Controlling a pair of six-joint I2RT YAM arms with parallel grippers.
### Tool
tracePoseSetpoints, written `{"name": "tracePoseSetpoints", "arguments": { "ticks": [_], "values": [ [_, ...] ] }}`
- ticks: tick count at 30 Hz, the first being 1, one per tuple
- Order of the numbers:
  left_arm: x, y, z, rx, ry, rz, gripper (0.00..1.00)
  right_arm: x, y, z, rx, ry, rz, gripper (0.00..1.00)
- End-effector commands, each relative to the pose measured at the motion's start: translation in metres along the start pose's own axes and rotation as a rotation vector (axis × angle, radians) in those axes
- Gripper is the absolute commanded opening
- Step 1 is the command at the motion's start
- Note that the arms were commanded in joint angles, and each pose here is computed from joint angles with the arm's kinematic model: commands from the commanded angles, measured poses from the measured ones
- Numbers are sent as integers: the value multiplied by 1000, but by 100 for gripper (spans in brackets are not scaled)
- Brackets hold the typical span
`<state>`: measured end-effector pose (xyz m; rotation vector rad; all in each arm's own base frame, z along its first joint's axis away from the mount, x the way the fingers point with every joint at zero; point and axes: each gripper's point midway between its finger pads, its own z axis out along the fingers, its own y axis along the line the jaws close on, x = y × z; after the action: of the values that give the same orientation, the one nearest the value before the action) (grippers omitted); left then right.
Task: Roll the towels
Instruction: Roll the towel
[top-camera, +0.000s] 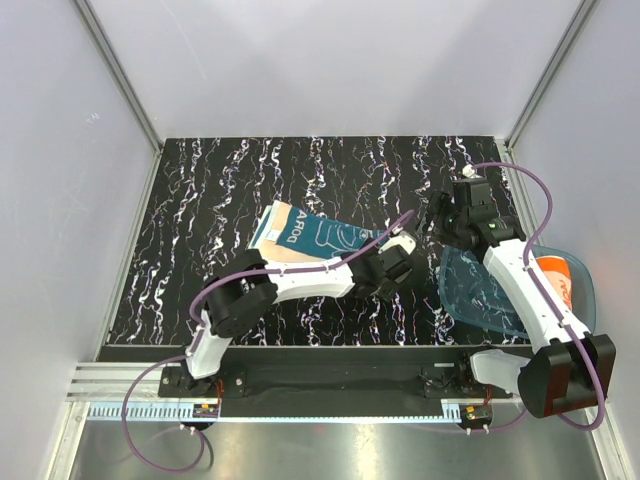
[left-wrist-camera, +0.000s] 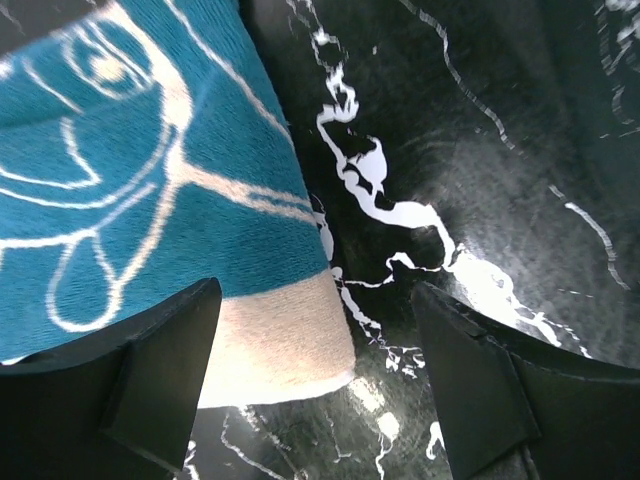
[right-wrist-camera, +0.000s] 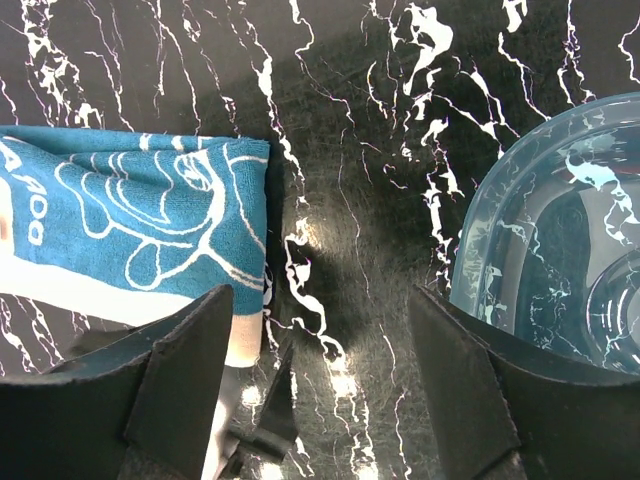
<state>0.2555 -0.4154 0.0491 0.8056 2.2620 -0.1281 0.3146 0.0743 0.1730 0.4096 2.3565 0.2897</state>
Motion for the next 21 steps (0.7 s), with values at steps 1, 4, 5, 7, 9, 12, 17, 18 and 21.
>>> {"name": "tracePoseSetpoints", "arguments": {
  "ticks": [1,4,5,7,9,12,17,18,21],
  "values": [
    [0,-3,10,-18,-6,-37,82,-6,3,-4,-14,-24,10,77],
    [8,-6,14,-15,15,-52,73,-7,2,-4,-8,-24,2,76],
    [12,-5,16,-20,28,-54,71,-7,2,-4,-8,-24,4,76],
    [18,-1,18,-36,43,-87,63,-6,1,-3,-7,-23,3,75],
    [27,0,20,-32,56,-112,51,-5,2,-3,-9,-18,2,75],
    [29,-4,19,7,49,-133,34,-3,2,-3,-14,-15,2,74],
    [24,-9,9,61,38,-155,0,-1,6,-2,-42,-5,-2,73],
    [21,-11,7,90,40,-168,0,2,15,-3,-90,12,-3,72],
    [1,-17,-10,201,12,-235,0,7,34,-4,-205,45,-9,72]
  ]
}}
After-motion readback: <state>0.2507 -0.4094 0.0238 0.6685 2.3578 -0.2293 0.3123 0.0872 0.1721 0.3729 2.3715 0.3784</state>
